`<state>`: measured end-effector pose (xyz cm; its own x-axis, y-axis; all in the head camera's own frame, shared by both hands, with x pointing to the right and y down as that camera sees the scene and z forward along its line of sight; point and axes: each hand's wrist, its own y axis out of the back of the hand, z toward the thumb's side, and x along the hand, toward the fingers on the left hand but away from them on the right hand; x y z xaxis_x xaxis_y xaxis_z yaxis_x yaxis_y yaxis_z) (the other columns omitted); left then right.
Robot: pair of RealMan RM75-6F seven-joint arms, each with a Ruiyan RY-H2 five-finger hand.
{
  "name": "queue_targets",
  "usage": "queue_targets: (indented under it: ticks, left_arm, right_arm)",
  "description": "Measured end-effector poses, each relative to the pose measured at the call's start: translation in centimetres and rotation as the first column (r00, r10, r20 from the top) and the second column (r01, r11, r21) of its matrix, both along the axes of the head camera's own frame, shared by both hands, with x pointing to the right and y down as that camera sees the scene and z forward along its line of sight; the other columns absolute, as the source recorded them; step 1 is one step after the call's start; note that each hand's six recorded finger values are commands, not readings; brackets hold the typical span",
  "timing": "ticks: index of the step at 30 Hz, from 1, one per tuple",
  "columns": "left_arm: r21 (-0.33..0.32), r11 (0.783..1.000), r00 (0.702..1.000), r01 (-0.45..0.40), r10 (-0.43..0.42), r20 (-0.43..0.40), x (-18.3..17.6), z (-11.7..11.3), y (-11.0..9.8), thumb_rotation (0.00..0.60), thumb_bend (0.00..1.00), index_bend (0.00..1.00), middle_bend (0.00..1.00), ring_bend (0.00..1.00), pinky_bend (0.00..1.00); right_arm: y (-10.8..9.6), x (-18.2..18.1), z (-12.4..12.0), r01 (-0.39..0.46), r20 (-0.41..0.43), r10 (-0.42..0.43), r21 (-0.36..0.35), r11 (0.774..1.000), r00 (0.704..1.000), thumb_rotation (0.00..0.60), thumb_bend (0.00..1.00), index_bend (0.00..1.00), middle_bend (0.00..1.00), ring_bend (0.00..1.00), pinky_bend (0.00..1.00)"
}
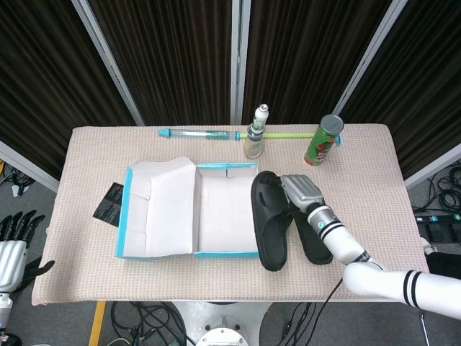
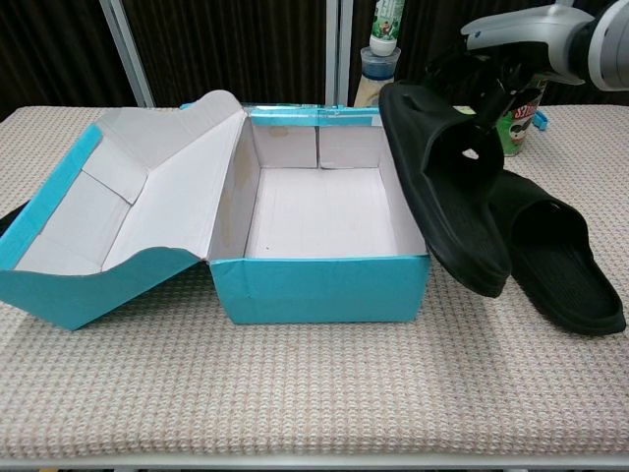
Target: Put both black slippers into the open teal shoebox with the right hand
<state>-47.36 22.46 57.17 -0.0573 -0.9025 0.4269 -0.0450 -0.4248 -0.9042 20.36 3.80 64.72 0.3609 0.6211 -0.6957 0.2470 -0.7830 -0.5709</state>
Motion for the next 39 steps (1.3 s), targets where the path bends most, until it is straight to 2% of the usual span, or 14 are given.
queue_targets:
  ticks: [7, 17, 22, 28, 39]
  left_arm:
    - [-0.002, 1.0, 1.0, 0.005, -0.005, 0.001, -0.2, -0.1, 0.2, 0.6, 0.0, 0.14, 0.07, 0.0, 0.0]
    - [-0.01, 1.0, 1.0, 0.014, -0.014, -0.004, -0.3, -0.1, 0.4, 0.6, 0.0, 0.14, 0.07, 0.0, 0.0]
    - [-0.015, 1.0, 1.0, 0.016, -0.016, -0.008, -0.3, 0.0, 0.3, 0.6, 0.0, 0.14, 0.07, 0.0, 0.0]
    - [-0.017, 1.0, 1.0, 0.018, -0.018, -0.016, -0.3, 0.0, 0.3, 0.6, 0.0, 0.14, 0.07, 0.0, 0.0]
    - [-0.03, 0.999, 0.999, 0.025, -0.027, -0.043, -0.5, 0.3, 0.6, 0.6, 0.0, 0.14, 0.07, 0.0, 0.0]
  right_arm:
    - [-2.5, -3.7, -0.2, -0.044, 0.152, 0.047, -0.024, 0.999, 0.987, 0.6, 0.07, 0.5, 0.39, 0.8, 0.98]
    - [-4.8, -10.5, 2.0, -0.071, 0.225, 0.073, -0.018, 0.997, 0.972, 0.6, 0.07, 0.5, 0.39, 0.8, 0.98]
    - [-4.9, -13.1, 3.7, -0.105, 0.237, 0.11, -0.032, 0.994, 0.965, 0.6, 0.07, 0.5, 0.39, 0.8, 0.98]
    - [-4.0, -15.5, 5.5, -0.12, 0.251, 0.131, -0.056, 0.991, 0.959, 0.6, 0.07, 0.5, 0.39, 0.8, 0.98]
    - [-2.8, -16.2, 7.4, -0.137, 0.269, 0.15, -0.065, 0.988, 0.951, 0.6, 0.09, 0.5, 0.39, 0.8, 0.98]
